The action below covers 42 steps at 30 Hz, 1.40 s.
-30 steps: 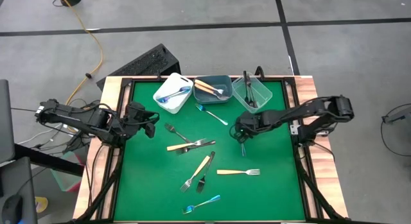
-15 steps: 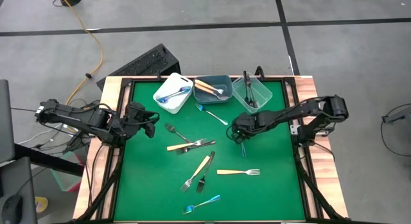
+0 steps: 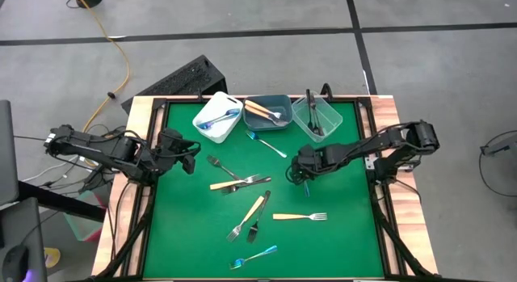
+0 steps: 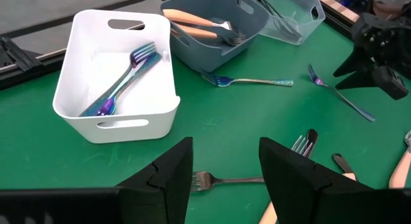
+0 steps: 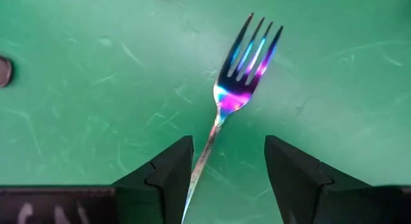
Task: Sort silverware by color (type)
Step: Put the blue fork into the white bin
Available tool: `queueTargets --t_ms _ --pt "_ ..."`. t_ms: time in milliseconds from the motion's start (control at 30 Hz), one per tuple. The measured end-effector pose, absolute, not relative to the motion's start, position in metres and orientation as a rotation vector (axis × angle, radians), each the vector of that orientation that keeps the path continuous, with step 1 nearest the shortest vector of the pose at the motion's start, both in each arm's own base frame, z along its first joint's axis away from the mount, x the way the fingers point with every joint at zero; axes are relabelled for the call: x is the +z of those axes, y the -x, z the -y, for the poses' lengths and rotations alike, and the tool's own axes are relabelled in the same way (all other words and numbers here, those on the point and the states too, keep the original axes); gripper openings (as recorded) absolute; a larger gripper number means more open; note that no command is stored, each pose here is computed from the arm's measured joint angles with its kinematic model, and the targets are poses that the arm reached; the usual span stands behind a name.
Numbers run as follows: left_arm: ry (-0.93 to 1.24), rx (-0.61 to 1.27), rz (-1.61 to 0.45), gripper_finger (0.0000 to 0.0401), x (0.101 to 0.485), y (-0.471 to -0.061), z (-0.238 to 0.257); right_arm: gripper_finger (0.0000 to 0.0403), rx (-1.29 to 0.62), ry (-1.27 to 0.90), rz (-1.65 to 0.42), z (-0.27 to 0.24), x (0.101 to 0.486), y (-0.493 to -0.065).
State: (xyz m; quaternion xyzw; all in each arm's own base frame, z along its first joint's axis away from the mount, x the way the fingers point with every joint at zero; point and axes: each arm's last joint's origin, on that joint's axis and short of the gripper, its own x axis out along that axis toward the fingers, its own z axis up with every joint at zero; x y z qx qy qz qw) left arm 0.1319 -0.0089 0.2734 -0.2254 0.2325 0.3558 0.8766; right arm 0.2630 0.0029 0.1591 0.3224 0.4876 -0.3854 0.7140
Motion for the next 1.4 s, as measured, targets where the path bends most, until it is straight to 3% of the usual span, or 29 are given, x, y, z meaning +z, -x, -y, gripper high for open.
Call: queueTargets --t_ms 667,800,1067,1400 --pt "0.474 0.744 -0.484 0.0162 0.273 -0.132 0.009 0.0203 -0.881 -0.712 -1.125 -0.010 0.134 -0.274" --pt "0.475 0.746 -0.484 0.0162 0.273 -0.132 0.009 0.0163 -0.897 -0.730 -1.137 -0.008 0.135 -0.271" --pt "0.474 0.745 -0.486 0.0162 0.273 -0.132 0.009 0.0020 -0.901 -0.734 -1.158 -0.007 0.139 -0.272" --pt "0.471 0.747 -0.488 0.0162 0.273 -0.132 0.009 0.0006 -0.772 -0.733 -1.148 -0.009 0.154 -0.289"
